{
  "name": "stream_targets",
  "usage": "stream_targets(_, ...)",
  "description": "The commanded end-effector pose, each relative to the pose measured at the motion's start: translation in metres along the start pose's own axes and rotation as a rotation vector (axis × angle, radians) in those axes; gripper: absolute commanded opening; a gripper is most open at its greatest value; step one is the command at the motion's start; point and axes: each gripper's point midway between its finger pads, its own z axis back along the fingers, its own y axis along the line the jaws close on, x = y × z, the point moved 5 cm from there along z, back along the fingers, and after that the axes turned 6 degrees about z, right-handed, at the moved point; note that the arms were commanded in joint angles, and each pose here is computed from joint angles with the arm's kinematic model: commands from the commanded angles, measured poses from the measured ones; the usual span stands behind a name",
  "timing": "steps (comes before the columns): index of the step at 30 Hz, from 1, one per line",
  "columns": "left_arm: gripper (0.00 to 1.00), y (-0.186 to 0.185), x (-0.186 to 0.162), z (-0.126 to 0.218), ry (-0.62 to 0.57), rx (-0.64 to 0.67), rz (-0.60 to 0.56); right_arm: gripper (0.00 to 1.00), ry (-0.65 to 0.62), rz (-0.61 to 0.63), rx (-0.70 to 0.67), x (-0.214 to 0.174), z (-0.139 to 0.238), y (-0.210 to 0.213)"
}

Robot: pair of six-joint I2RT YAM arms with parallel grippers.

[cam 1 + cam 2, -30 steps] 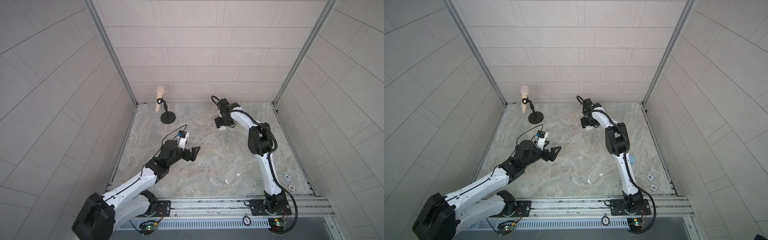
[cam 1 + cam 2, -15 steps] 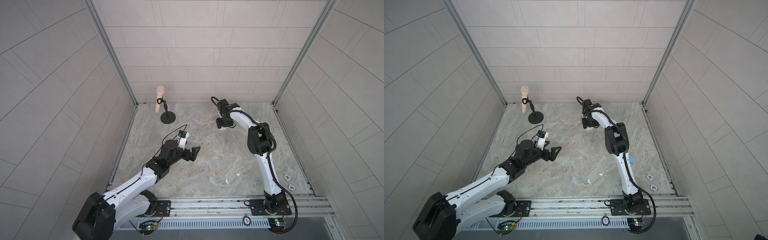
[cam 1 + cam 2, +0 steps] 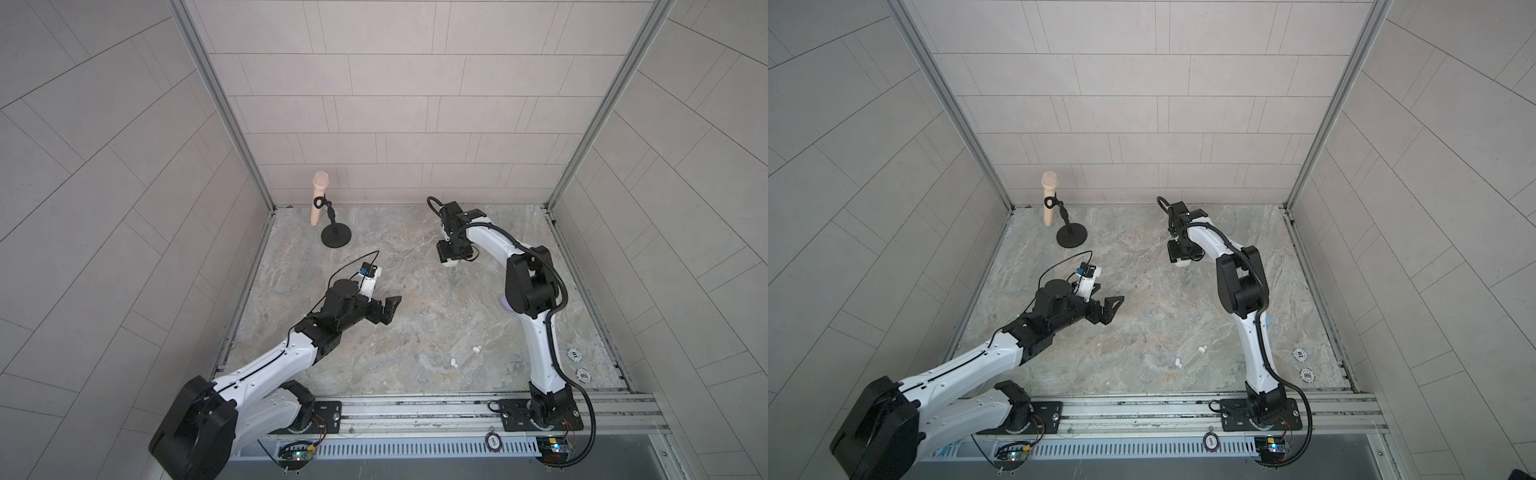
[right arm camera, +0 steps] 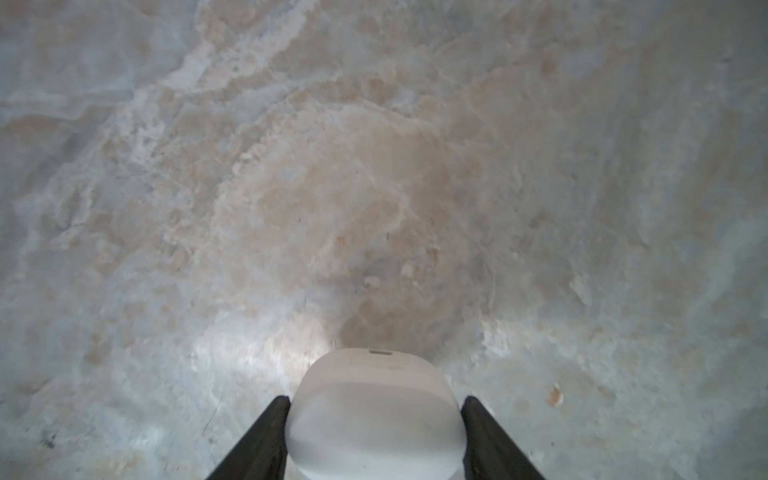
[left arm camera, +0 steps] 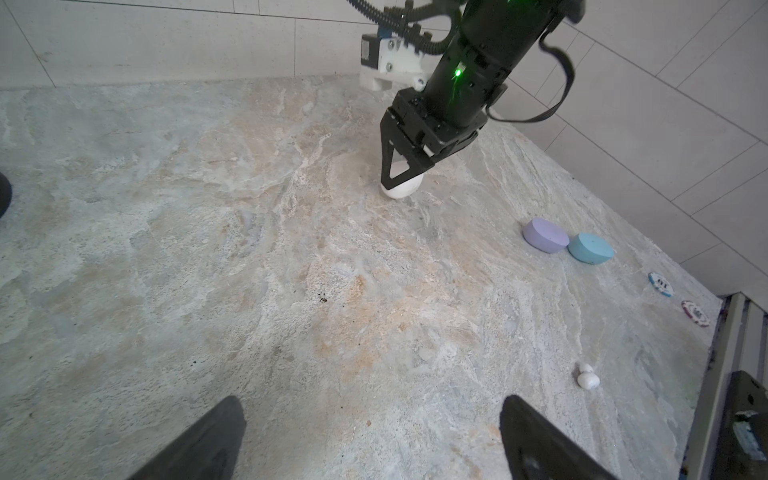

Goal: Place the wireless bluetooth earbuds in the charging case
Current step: 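Carry the white case toward the open left gripper while the left gripper approaches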

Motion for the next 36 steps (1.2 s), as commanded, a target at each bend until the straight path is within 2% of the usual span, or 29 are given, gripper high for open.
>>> stream_targets(1, 1.00, -0.022, 0.017, -0.004, -0.050, -0.070, -0.114, 0.51, -0.058, -0.020, 0.031, -0.015, 0.052, 0.008)
stream_targets(4, 1.00, -0.040, 0.015, -0.008, -0.060, -0.146, -0.176, 0.50, -0.057, -0.025, 0.066, -0.041, 0.071, 0.018)
stream_targets(10, 1.00, -0.075, 0.019, -0.003, -0.183, -0.345, -0.242, 0.50, -0.083, -0.013, 0.142, -0.102, 0.121, 0.050)
stream_targets(18, 1.00, -0.101, -0.002, -0.002, -0.194, -0.538, -0.289, 0.50, -0.167, -0.028, 0.263, -0.162, 0.173, 0.087)
stream_targets(28, 0.99, -0.130, -0.004, -0.002, -0.198, -0.647, -0.367, 0.49, -0.213, -0.012, 0.342, -0.191, 0.216, 0.121)
stream_targets(36, 0.87, -0.136, 0.004, -0.001, -0.226, -0.673, -0.388, 0.49, -0.229, -0.020, 0.388, -0.195, 0.230, 0.131)
